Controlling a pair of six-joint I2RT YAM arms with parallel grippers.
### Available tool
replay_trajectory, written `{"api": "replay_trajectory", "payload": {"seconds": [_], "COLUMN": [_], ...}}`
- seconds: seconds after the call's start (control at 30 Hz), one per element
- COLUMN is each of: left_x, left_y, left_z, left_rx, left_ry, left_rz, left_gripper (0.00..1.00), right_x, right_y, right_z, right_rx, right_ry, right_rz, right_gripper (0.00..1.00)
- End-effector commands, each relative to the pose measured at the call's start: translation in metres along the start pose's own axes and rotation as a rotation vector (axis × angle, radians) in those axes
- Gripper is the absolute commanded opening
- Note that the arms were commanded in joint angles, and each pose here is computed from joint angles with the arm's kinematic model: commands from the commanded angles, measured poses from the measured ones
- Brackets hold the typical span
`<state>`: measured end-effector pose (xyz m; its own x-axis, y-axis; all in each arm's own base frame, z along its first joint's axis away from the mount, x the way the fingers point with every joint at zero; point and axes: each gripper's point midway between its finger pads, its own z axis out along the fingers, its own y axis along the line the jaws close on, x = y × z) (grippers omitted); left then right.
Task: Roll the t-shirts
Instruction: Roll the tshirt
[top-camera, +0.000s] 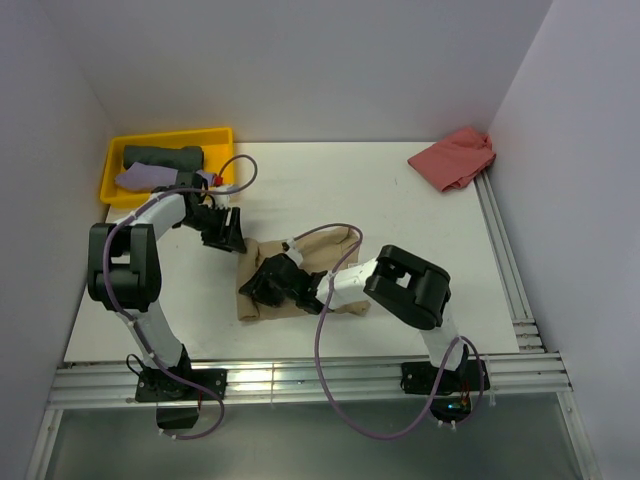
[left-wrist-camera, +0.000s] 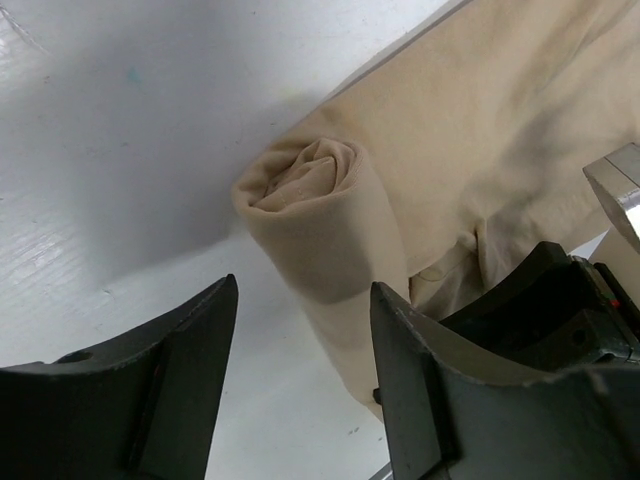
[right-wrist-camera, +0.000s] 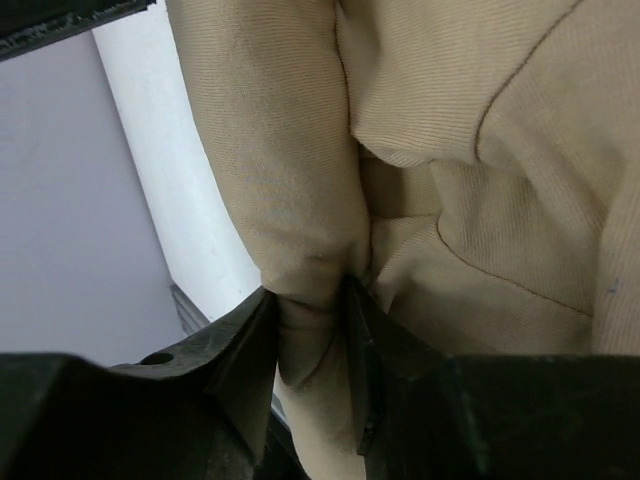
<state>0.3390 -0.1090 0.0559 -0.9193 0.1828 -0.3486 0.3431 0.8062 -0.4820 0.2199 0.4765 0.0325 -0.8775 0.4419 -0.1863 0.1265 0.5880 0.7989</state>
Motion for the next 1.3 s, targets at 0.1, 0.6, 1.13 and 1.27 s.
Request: {"api": "replay_trajectory", "payload": {"seconds": [0.1, 0.6, 1.13, 1.27], "left_x": [0.001, -0.001, -0.001, 0.0], "left_y": [-0.006, -0.003, -0.006, -0.007], "left_z": [0.013, 0.031, 0.032, 0.033], "left_rx": [0.015, -0.122, -0.128, -0.123], "left_ry": [-0.003, 0.018, 0.021, 0.024], "left_rz": [0.011, 0.045, 0.058, 0.059], "left_gripper": [0.53, 0.14, 0.15, 0.16], "right_x": [0.006, -0.019, -0.009, -0.006], "right_y": [-0.032, -0.005, 0.046, 0.042], "right_z": [-0.007, -0.047, -0.031, -0.021], "right_rx": [0.117, 0.401, 0.455, 0.47], "right_ry": [0.026, -0.169, -0.207, -0.197], "right_rz": [0.014, -0.255, -0.462, -0.474], "right_gripper": [0.41, 0.55, 0.53, 0.53]}}
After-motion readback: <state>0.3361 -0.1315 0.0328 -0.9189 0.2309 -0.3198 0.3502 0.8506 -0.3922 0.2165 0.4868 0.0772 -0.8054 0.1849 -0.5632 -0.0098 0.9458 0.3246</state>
